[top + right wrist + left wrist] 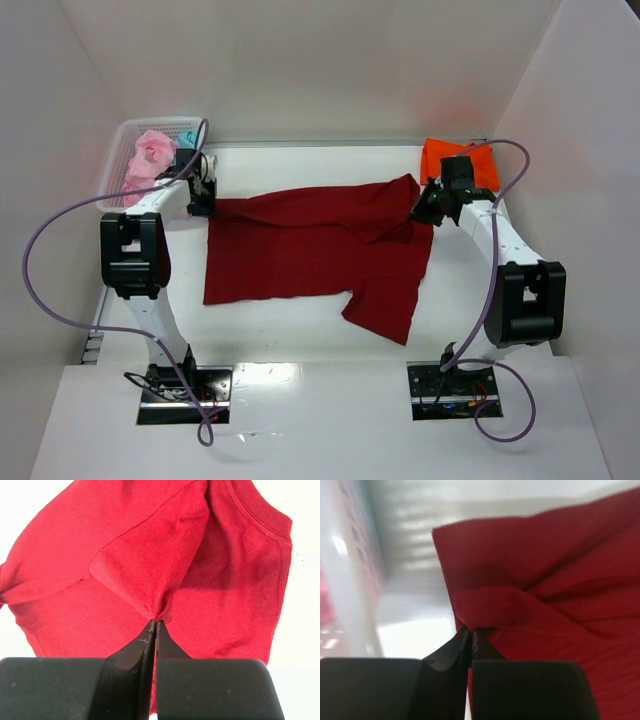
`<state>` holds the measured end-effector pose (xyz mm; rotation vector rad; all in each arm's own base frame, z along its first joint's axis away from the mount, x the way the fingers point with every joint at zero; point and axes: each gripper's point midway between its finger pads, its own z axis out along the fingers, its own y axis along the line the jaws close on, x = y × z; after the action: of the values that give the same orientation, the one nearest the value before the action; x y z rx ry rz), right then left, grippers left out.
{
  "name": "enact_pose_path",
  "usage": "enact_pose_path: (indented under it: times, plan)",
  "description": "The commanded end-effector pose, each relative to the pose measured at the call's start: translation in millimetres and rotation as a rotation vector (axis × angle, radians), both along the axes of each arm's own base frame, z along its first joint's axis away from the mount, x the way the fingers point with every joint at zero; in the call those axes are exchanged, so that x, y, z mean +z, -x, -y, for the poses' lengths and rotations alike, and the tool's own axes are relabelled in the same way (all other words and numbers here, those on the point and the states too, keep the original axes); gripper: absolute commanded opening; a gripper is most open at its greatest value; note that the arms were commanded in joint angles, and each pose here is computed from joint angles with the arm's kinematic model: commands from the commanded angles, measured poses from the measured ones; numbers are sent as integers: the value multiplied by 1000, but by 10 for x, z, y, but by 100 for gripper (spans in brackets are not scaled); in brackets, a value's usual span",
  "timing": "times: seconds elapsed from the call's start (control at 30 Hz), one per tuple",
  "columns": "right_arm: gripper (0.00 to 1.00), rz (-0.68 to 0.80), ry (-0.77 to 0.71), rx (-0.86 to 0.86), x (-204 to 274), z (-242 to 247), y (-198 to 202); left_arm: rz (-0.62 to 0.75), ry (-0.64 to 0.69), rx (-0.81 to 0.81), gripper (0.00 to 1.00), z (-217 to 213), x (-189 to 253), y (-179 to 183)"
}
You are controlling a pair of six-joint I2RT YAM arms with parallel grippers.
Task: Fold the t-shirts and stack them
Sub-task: Fold the flattened tshirt in 1/3 of the way
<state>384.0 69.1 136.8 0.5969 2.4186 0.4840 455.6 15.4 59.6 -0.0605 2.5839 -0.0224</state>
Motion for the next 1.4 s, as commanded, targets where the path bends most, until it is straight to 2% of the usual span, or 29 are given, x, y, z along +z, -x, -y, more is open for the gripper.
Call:
enact_pose_path:
  times: [0.0, 0.13, 0.2, 0.33, 0.37, 0.43, 0.47, 0.5, 0.6, 0.7, 0.73, 0.9, 0.97, 1.1, 1.33, 1.37]
  plan:
    - [2, -3, 29, -7, -42, 70, -17, -9, -1, -40, 4, 28, 60, 108]
    - [4, -3, 36, -12, -45, 85, -20, -19, 16, -43, 26, 97, 49, 211]
    - [4, -3, 36, -12, -45, 85, -20, -9, 15, -43, 33, 96, 85, 180]
    - [12, -12, 42, -5, -86, 88, -45, 32, 31, -33, 62, 116, 229, 60]
    - [18, -7, 49, -5, -54, 127, -60, 39, 31, -33, 71, 115, 273, 38]
    - [30, -19, 56, 3, -72, 131, -57, 65, 45, -29, 79, 137, 374, -10]
    - [47, -19, 65, -3, -76, 149, -61, 89, 50, -21, 88, 139, 463, -75]
    - [54, -30, 75, -10, -93, 171, -41, 106, 57, -26, 90, 154, 527, -118]
    - [66, 3, 80, -15, 25, 216, -63, 151, 94, -30, 92, 215, 689, -282]
    - [80, 78, 68, -19, 289, 227, -230, 185, 211, -94, 92, 448, 821, -388]
    - [82, 103, 61, -13, 329, 211, -308, 204, 224, -107, 90, 478, 877, -425]
    - [83, 172, 11, -2, 377, 125, -581, 200, 250, -145, 87, 626, 808, -459]
    - [82, 191, 11, -2, 381, 124, -759, 187, 230, -136, 82, 625, 719, -516]
    - [81, 151, 132, -7, 93, 271, -1059, 153, 158, -83, 75, 664, 509, -590]
    - [81, 120, 203, -16, -228, 384, -1413, 152, 186, -35, 70, 679, 432, -660]
    - [78, 119, 217, -17, -256, 406, -1455, 159, 201, -33, 69, 702, 470, -679]
